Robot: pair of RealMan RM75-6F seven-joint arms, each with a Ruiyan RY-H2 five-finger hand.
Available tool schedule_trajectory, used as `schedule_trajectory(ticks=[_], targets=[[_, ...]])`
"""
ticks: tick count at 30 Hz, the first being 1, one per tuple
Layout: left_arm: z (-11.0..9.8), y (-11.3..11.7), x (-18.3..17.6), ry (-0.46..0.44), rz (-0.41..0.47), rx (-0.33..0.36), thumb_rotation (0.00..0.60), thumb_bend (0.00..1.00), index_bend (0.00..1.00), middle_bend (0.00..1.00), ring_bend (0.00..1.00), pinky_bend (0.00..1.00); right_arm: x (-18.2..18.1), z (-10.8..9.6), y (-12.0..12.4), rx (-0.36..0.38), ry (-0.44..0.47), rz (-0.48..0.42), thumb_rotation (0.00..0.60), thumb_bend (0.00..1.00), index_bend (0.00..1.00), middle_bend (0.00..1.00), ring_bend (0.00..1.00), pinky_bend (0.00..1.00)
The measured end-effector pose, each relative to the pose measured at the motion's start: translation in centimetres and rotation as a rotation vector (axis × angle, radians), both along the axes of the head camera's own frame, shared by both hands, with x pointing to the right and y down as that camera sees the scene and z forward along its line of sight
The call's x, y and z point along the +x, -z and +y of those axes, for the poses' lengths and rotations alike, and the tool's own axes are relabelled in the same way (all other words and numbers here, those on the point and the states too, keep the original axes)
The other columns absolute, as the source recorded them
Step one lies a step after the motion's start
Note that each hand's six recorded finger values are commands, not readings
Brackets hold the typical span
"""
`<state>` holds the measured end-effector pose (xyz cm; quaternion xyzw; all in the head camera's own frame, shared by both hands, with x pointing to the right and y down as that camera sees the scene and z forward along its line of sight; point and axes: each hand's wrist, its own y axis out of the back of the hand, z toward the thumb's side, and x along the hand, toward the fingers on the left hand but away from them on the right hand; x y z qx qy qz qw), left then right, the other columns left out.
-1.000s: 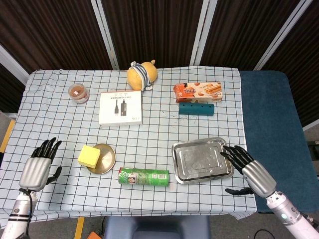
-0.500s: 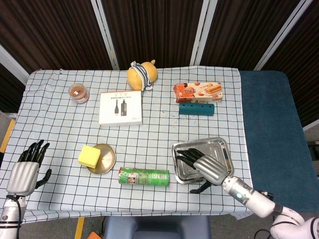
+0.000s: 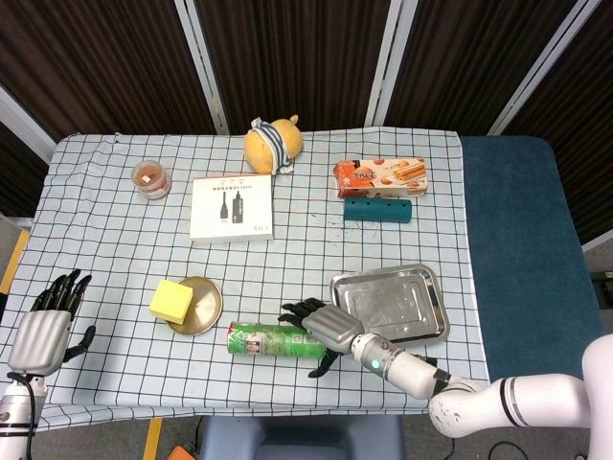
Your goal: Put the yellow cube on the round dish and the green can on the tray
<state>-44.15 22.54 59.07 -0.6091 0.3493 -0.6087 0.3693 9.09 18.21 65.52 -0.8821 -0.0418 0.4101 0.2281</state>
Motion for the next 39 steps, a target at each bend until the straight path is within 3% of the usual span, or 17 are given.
schedule_trajectory(ticks=[8,19,23,31,39], targets=[[0.0,-0.5,-0.4,0.016,0.003,-0.031,0.6,0.39,0.0,0.0,0.0,0.19,-3.8,2.0,-1.5,0.03,0.066,0.049,0.6,0.04,0.23,0.1,0.01,0.0],[0.1,-0.6,-0.2,0.011,0.018,-0.049,0.6,0.39,0.0,0.0,0.0,0.19,-5.9,1.6,-3.4,0.124,0.024,0.105,0.6,0.04,0.26,0.13,0.05,0.0],[0.1,-0.6,-0.1,0.007,0.02,-0.051,0.6,0.39,0.0,0.0,0.0,0.19,-6.2,1.2,-3.7,0.161,0.0,0.107,0.6,0.04,0.35,0.22,0.14,0.03],[0.2,-0.7,-0.1,0.002,0.019,-0.062,0.6,0.39,0.0,0.0,0.0,0.19,-6.5,0.1,-3.7,0.291,-0.05,0.1,0.6,0.04,0.65,0.47,0.46,0.26],[0.3,-0.8,0.1,-0.005,0.016,-0.075,0.6,0.39,0.0,0.0,0.0,0.19,-5.4,-0.7,-3.5,0.366,-0.102,0.103,0.6,0.06,0.71,0.52,0.51,0.32]])
